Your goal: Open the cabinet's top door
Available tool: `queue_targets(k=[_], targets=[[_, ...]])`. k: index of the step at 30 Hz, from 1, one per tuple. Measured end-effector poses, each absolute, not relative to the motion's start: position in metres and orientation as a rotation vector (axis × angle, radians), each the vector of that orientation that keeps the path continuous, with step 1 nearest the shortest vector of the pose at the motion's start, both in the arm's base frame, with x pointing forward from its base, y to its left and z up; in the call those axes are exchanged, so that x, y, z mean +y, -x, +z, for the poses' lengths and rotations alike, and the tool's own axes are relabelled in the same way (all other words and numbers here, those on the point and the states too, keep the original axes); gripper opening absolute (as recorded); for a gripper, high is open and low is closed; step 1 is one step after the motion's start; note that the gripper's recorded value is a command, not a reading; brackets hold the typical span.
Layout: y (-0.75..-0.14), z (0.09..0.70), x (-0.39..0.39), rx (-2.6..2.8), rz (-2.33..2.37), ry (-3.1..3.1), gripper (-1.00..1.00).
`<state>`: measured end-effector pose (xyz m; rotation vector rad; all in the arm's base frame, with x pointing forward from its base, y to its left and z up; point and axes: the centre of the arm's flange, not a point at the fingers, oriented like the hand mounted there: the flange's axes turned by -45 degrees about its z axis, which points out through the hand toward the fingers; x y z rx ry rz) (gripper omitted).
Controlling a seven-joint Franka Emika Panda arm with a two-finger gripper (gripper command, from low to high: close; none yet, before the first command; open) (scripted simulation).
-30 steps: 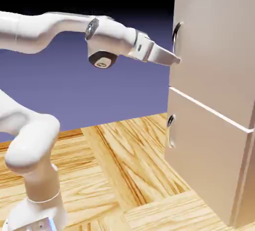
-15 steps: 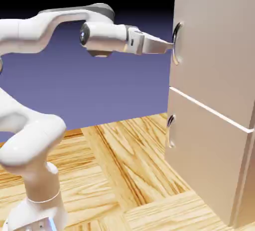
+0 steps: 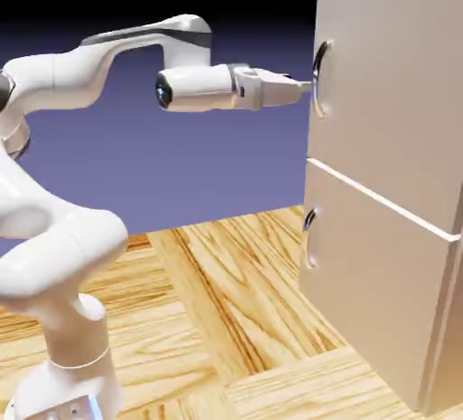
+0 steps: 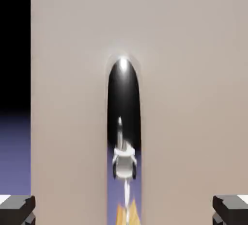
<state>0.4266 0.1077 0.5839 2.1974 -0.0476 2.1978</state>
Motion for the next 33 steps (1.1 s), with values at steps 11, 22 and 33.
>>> queue_targets(k=[11, 22, 33], targets=[[-0.397, 0.584, 0.085, 0.103, 2.266, -2.265, -1.0], [-0.309, 0.584, 0.027, 0.421, 2.378, -2.377, -1.0], [-0.249, 0.584, -0.039, 0.72, 2.453, -2.453, -1.0]])
